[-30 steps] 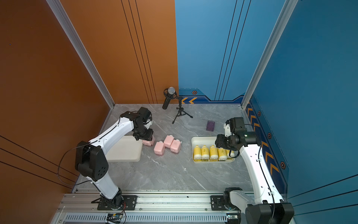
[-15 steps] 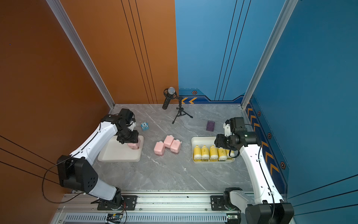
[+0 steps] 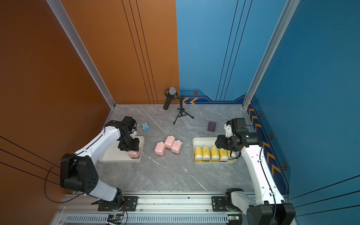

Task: Place the pencil sharpeners by color into the storage box
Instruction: Pick up the pencil sharpener from the center of the board, then place the pencil sharpener in the storage box.

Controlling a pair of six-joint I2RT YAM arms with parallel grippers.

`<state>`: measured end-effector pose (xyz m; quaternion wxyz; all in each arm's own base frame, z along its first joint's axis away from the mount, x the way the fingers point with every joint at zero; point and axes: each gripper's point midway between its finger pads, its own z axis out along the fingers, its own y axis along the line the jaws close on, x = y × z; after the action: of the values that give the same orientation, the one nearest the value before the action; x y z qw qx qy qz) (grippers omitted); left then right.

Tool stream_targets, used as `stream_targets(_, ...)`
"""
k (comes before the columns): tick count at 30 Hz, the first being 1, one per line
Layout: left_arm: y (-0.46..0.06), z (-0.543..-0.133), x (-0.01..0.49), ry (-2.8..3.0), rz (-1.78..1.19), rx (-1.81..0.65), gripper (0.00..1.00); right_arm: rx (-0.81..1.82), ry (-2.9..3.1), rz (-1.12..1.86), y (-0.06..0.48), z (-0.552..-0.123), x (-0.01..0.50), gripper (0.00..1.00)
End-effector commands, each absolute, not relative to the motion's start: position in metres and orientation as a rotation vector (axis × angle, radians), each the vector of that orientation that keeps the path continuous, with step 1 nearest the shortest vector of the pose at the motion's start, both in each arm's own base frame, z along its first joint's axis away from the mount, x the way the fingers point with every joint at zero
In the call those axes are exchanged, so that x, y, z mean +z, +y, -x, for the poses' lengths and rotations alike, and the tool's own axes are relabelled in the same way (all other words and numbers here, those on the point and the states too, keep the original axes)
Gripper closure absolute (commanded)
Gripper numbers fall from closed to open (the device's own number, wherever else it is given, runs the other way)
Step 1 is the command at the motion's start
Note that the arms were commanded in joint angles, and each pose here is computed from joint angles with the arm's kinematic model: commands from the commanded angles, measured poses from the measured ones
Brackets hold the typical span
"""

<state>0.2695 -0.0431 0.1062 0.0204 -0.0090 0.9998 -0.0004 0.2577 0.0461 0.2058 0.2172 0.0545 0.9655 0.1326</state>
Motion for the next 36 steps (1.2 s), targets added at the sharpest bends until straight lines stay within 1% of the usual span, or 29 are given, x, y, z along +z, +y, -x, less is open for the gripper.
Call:
stream_targets(1, -0.047, -0.268, 0.107, 3.071, 0.077, -0.039, 0.64, 0.388, 2.654, -0.136, 0.048, -0.259, 0.207, 0.35)
stream_targets(12, -0.053, -0.266, 0.094, 3.074, 0.111, -0.072, 0.65, 0.391, 2.653, -0.131, 0.049, -0.258, 0.207, 0.35)
stream_targets(29, -0.069, -0.271, 0.089, 3.091, 0.051, -0.074, 0.65, 0.385, 2.653, -0.13, 0.048, -0.258, 0.207, 0.35)
stream_targets(36, -0.068, -0.269, 0.081, 3.116, 0.06, -0.054, 0.61, 0.384, 2.652, -0.129, 0.048, -0.258, 0.207, 0.35)
